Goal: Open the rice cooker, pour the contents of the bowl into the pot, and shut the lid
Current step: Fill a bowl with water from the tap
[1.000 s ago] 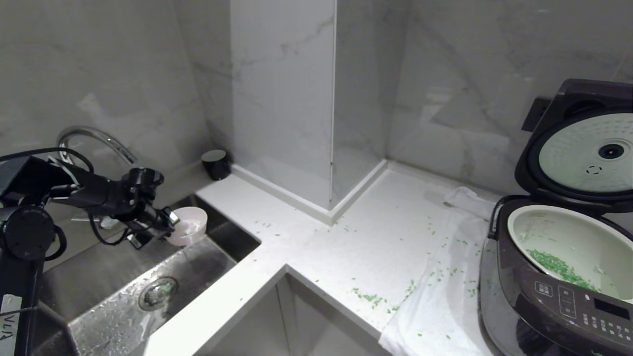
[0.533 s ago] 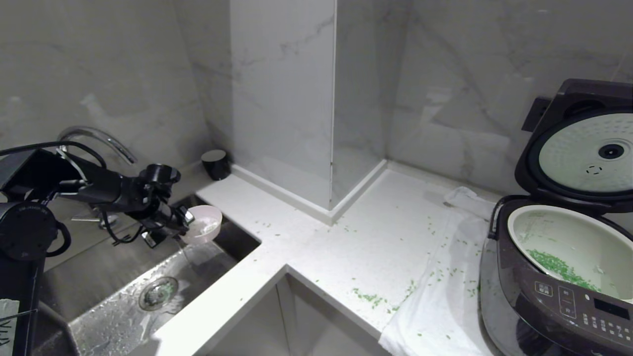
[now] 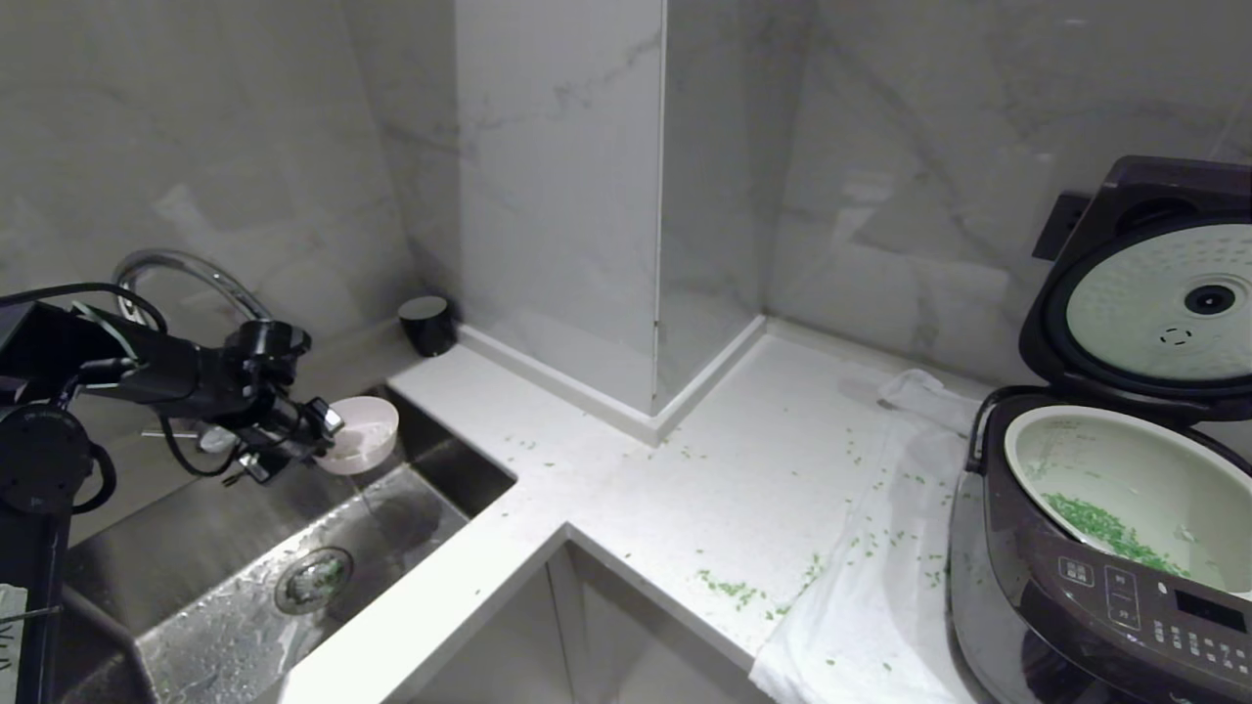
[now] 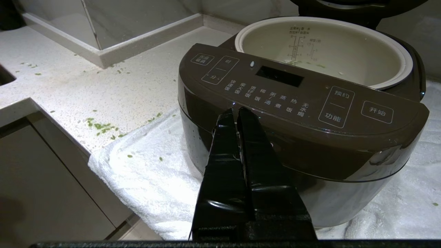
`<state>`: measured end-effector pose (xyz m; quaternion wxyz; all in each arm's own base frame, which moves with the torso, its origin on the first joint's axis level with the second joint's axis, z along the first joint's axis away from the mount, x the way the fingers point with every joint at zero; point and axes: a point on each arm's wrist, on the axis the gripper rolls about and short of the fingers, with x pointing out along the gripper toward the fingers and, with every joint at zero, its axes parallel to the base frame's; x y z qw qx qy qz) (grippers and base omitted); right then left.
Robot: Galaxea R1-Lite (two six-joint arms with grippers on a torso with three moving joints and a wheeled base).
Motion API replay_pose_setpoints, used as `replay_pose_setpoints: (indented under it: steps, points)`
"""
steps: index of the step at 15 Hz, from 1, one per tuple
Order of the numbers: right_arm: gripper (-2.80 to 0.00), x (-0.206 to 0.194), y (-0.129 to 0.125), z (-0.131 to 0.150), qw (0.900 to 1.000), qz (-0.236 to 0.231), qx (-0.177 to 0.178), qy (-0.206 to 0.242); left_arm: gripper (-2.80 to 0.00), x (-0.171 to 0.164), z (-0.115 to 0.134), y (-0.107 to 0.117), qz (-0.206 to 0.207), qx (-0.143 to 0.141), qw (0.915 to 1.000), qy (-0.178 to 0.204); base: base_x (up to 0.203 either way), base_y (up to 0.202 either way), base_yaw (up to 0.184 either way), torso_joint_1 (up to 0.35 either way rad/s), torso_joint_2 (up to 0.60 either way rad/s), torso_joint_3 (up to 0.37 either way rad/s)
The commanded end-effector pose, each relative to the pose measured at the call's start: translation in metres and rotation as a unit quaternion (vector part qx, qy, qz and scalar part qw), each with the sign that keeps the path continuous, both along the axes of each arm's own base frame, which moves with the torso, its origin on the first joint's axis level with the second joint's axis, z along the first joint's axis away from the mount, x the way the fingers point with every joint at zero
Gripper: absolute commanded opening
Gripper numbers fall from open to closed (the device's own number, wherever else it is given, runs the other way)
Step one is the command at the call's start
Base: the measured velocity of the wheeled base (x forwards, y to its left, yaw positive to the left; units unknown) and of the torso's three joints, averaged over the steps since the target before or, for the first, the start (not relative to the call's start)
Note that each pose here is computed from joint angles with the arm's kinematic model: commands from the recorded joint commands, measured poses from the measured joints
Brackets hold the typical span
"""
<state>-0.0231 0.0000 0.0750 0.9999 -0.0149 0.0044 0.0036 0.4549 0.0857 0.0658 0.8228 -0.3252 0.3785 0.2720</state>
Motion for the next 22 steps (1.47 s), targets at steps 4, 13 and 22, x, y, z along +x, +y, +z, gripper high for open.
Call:
replay_pose_setpoints:
  steps: [4,13,22]
  points:
    - [-2.80,0.000,0.000,0.000,1.000,0.000,0.000,0.001,-2.80,0.009,-0.001,0.027,0.022,0.008,0.9996,-0.016,0.000,0.000,0.000,0.000,0.00,0.000]
    - [-2.80,0.000,0.000,0.000,1.000,0.000,0.000,0.001,-2.80,0.011,0.004,0.048,0.043,0.012,0.9985,-0.032,0.000,0.000,0.000,0.000,0.00,0.000]
    - [-2.80,0.000,0.000,0.000,1.000,0.000,0.000,0.001,-2.80,0.010,0.003,0.045,0.041,0.010,0.9987,-0.029,0.000,0.000,0.000,0.000,0.00,0.000]
